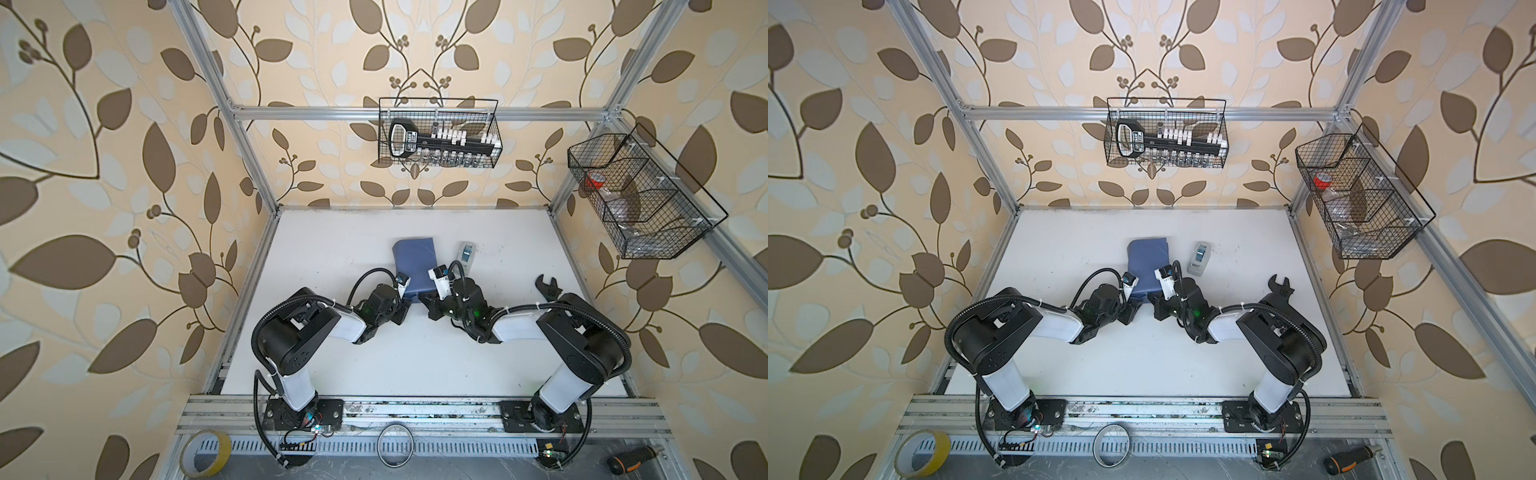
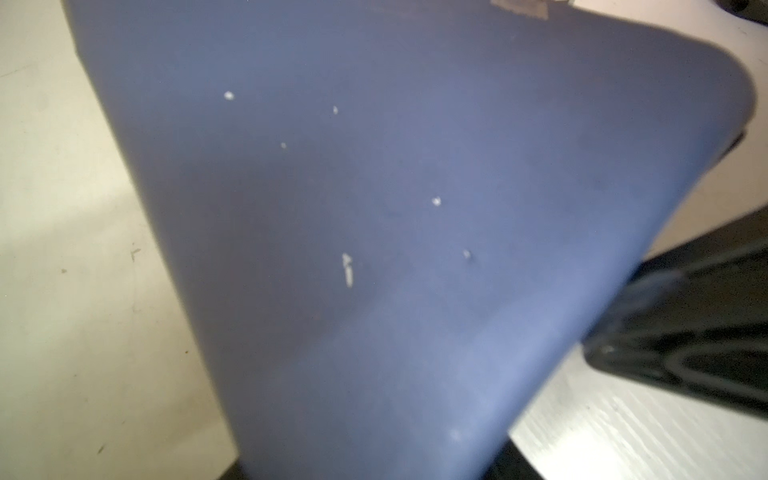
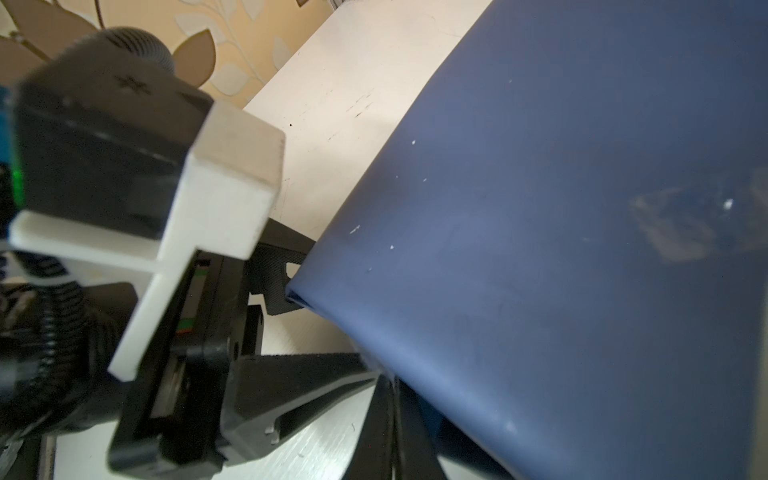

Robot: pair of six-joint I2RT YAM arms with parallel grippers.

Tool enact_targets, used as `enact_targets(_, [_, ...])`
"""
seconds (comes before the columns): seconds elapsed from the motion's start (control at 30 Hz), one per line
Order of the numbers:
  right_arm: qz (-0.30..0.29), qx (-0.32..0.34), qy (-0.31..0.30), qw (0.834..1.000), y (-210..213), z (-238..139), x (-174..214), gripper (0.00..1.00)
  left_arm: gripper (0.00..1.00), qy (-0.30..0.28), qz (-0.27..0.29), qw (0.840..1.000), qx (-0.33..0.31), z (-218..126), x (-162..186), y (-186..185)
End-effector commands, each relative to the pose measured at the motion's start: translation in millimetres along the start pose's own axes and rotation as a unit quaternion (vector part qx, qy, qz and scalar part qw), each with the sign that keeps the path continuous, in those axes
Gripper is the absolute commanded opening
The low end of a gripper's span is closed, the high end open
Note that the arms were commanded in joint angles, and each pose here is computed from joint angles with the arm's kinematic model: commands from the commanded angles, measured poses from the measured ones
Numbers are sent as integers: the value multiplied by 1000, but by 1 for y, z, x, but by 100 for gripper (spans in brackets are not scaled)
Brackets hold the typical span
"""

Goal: Wrap the gift box in paper

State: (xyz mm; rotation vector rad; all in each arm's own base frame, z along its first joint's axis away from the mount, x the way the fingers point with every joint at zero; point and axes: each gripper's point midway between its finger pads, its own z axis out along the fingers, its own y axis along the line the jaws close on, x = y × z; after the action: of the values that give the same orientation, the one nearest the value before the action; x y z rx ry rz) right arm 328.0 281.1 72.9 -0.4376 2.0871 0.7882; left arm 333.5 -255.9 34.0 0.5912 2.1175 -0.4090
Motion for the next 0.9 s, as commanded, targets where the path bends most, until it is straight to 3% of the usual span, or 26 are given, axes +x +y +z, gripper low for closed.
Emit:
enact_targets(0.0, [-1, 4, -19, 1000, 1, -2, -17, 8, 53, -18, -6, 1000, 7, -1, -10, 0])
enact_targets(0.87, [11, 26, -4, 1000, -8, -2, -13, 11, 52, -19, -13, 1000, 11, -1, -12, -2])
